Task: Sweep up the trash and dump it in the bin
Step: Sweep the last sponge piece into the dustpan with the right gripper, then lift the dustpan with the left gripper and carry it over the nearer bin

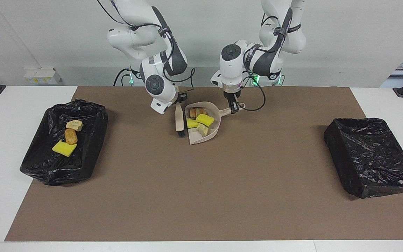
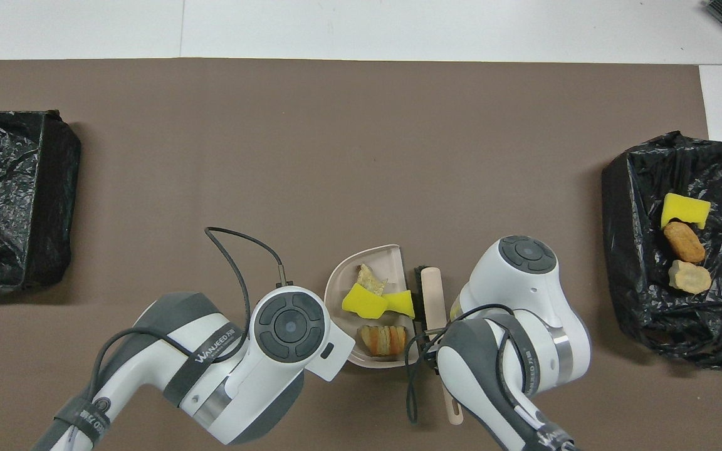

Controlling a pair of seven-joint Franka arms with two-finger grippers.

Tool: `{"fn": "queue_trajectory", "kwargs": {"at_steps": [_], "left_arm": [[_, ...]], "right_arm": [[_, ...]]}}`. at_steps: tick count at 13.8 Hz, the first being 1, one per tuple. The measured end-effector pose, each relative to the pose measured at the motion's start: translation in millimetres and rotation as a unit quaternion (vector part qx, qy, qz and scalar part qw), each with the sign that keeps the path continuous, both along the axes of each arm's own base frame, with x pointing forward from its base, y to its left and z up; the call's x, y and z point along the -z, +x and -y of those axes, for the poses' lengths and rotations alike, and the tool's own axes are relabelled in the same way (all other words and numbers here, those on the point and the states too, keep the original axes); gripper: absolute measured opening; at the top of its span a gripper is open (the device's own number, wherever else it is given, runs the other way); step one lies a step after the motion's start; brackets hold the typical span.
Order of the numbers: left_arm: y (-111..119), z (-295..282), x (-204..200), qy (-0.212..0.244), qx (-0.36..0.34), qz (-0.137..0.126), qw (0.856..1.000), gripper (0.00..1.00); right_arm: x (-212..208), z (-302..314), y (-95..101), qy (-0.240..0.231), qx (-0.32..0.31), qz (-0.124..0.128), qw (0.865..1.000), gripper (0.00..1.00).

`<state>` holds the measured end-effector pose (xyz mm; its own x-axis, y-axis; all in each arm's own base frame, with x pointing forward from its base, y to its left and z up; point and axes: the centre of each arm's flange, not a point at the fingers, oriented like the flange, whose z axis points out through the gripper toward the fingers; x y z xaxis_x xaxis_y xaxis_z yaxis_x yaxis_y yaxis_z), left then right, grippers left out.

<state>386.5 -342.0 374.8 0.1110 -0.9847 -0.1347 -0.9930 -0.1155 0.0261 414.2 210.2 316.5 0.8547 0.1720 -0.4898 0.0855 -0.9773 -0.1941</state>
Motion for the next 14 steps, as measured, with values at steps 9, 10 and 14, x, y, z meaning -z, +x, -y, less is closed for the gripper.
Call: {"fn": "queue_trajectory", "kwargs": {"at_steps": [9,10,14], "left_arm": [[42,-48,-29,-0.025,0.008,0.024,0.999,0.32],[49,-62,-41,-0.031,0.014,0.032,0.999,0.32],[80,-144,-82,-0.034,0.044,0.040,0.998,0.32]], "right_arm": [[-50,16,25.6,-0.035,-0.019,0.029,0.999,0.26],[-51,16,26.2,-0.036,-0.019,0.030,0.999,0.26],[-52,8,24.1,-0.049,-0.001,0.031,0.998,0.26]]}}
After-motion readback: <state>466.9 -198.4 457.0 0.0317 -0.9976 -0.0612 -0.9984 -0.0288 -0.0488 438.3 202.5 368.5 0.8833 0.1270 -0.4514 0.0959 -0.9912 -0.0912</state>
